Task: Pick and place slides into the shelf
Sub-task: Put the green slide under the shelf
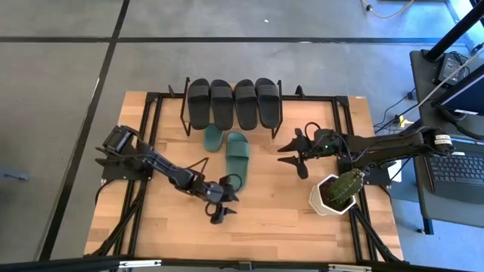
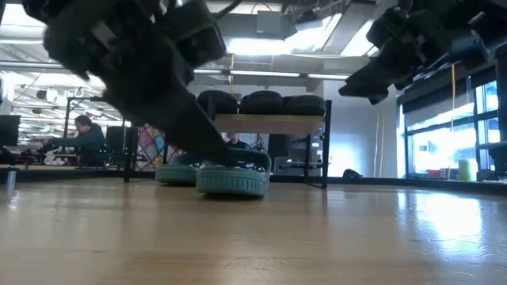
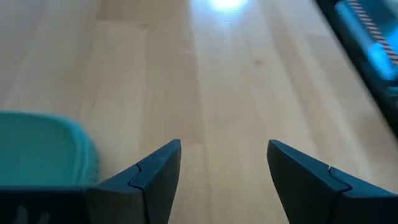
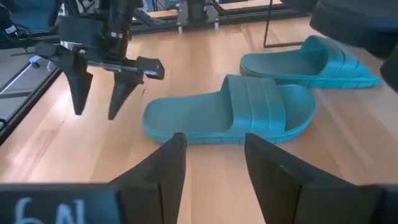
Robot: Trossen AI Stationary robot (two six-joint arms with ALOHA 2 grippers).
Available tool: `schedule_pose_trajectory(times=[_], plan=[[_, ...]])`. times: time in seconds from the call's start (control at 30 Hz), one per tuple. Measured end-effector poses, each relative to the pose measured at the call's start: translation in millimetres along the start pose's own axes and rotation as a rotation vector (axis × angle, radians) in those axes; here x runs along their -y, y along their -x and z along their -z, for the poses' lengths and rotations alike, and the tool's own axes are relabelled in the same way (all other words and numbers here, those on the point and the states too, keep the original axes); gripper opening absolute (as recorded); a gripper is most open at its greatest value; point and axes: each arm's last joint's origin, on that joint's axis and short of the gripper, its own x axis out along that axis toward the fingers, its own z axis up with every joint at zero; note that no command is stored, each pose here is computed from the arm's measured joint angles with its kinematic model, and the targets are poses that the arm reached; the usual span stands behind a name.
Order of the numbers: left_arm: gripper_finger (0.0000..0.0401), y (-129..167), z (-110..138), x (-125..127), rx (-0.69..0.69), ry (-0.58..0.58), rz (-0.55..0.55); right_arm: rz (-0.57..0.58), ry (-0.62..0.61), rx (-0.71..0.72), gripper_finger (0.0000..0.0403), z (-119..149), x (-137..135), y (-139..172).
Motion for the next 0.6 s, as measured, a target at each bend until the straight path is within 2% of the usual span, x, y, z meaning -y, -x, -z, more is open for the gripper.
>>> schedule_pose_trajectory(times=[0.17,0.4,0.6], plan=[[0.0229,-8.9,11.6,0.2,-0.001,0.032,-0.108,-0.001,0.003,0.012,0.0165,-1.7,-0.2,0.0],[0.0229,-10.9,14.6,-0.6,0.01,0.054,-0.161,-0.003,0.009,0.038,0.0165,-4.6,-0.4,0.1],[0.0229,-10.7,16.1,-12.9,-0.01,0.057,-0.27,-0.003,0.009,0.038,0.0165,-4.7,-0.4,0.1]])
